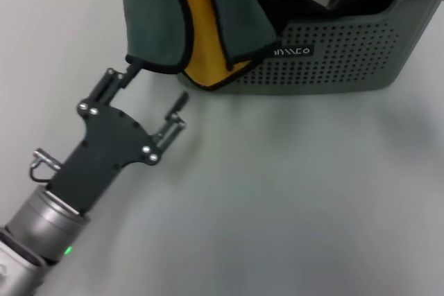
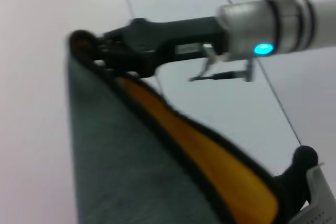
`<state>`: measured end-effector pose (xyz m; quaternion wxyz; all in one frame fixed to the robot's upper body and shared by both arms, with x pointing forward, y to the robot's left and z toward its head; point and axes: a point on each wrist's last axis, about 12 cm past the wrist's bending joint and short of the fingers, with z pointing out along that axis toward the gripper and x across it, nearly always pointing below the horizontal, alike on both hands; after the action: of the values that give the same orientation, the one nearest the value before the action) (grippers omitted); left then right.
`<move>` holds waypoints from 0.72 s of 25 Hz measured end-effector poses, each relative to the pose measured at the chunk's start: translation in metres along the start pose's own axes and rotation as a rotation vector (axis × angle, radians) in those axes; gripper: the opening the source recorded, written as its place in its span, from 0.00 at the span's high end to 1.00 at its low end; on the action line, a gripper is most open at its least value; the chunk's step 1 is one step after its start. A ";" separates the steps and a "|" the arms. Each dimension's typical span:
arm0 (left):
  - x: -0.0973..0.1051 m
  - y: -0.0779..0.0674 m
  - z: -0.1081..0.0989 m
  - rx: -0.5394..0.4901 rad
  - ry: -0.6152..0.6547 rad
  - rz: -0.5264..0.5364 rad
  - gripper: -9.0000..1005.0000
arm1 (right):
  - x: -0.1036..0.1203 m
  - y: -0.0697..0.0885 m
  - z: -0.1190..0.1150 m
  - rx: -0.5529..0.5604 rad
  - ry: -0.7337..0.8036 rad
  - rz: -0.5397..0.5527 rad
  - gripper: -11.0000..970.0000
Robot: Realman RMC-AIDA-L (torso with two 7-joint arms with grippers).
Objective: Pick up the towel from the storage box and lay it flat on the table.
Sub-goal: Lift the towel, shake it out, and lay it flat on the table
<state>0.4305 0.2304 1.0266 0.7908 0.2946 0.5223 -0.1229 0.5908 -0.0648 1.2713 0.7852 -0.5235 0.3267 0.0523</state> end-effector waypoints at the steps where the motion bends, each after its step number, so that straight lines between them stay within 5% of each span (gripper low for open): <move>1: -0.001 -0.002 0.002 0.003 -0.003 0.025 0.34 | -0.001 0.000 0.001 0.000 0.000 0.000 0.94; 18: -0.003 -0.002 0.027 -0.095 -0.017 0.192 0.29 | -0.004 0.001 0.006 -0.010 -0.011 0.016 0.93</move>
<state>0.4487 0.2119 1.0362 0.8163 0.3044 0.4904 -0.0243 0.5903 -0.0582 1.2746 0.7839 -0.5245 0.3262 0.0629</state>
